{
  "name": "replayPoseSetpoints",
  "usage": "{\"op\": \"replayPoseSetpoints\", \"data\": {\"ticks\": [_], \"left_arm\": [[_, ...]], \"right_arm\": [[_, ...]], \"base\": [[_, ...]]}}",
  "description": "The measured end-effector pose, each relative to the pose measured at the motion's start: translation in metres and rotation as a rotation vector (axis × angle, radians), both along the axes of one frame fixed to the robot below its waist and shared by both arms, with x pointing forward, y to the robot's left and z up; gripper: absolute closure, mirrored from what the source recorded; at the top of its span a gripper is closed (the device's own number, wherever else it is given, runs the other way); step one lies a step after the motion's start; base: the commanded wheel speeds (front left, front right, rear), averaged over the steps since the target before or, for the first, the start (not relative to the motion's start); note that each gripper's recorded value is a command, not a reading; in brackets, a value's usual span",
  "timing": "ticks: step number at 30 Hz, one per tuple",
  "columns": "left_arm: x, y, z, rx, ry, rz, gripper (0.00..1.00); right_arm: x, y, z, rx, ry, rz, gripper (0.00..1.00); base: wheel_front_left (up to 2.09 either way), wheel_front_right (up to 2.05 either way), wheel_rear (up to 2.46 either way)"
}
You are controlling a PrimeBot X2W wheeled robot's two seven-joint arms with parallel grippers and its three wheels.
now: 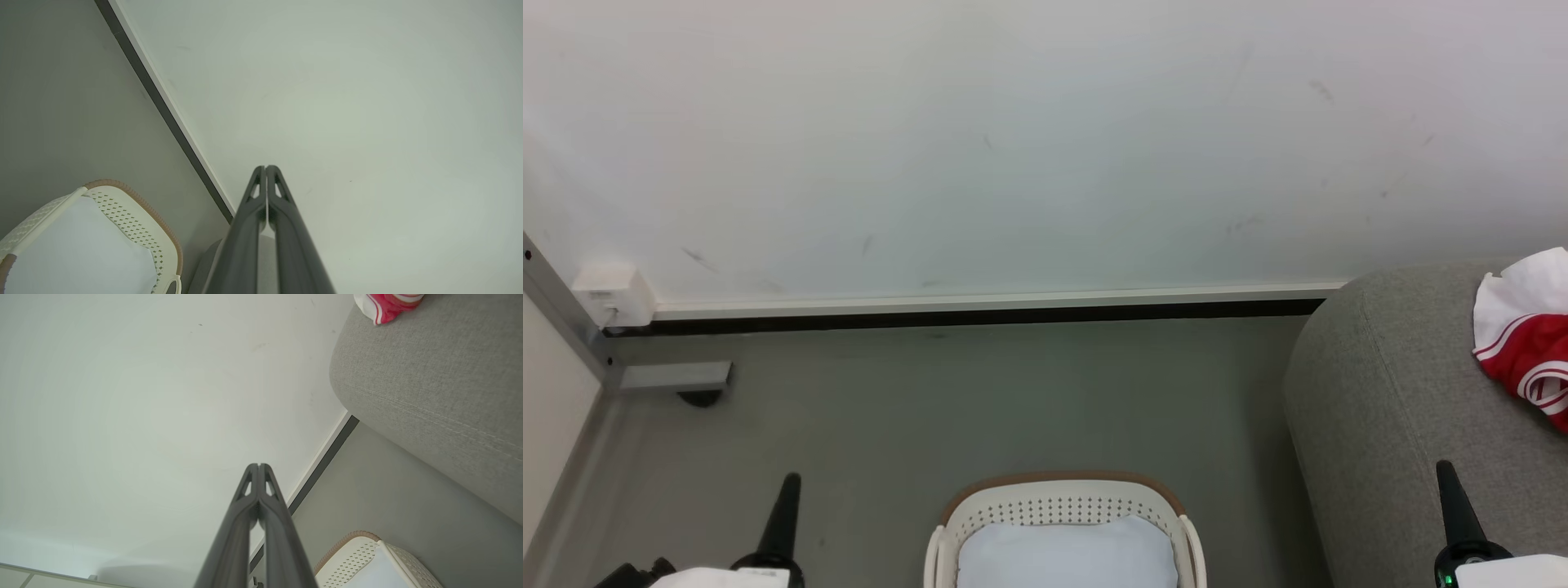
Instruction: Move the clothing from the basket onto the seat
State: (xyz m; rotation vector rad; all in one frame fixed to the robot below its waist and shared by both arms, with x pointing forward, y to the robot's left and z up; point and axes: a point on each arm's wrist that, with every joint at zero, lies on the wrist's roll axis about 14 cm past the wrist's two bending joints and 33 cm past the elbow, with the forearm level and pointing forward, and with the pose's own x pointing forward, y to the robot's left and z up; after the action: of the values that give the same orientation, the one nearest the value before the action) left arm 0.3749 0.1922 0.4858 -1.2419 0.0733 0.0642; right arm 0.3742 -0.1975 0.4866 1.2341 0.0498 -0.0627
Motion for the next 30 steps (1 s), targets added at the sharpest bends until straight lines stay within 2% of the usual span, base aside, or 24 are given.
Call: {"op": "replayPoseSetpoints", "data": {"ticks": [30], "left_arm": [[0.009,0.005,0.012,-0.239,-0.052,0.006,1.00]], "right_arm": [[0.010,-0.001,0.012,0.243,-0.045,0.004,1.00]], "base": [[0.00,0.00,0.00]]}}
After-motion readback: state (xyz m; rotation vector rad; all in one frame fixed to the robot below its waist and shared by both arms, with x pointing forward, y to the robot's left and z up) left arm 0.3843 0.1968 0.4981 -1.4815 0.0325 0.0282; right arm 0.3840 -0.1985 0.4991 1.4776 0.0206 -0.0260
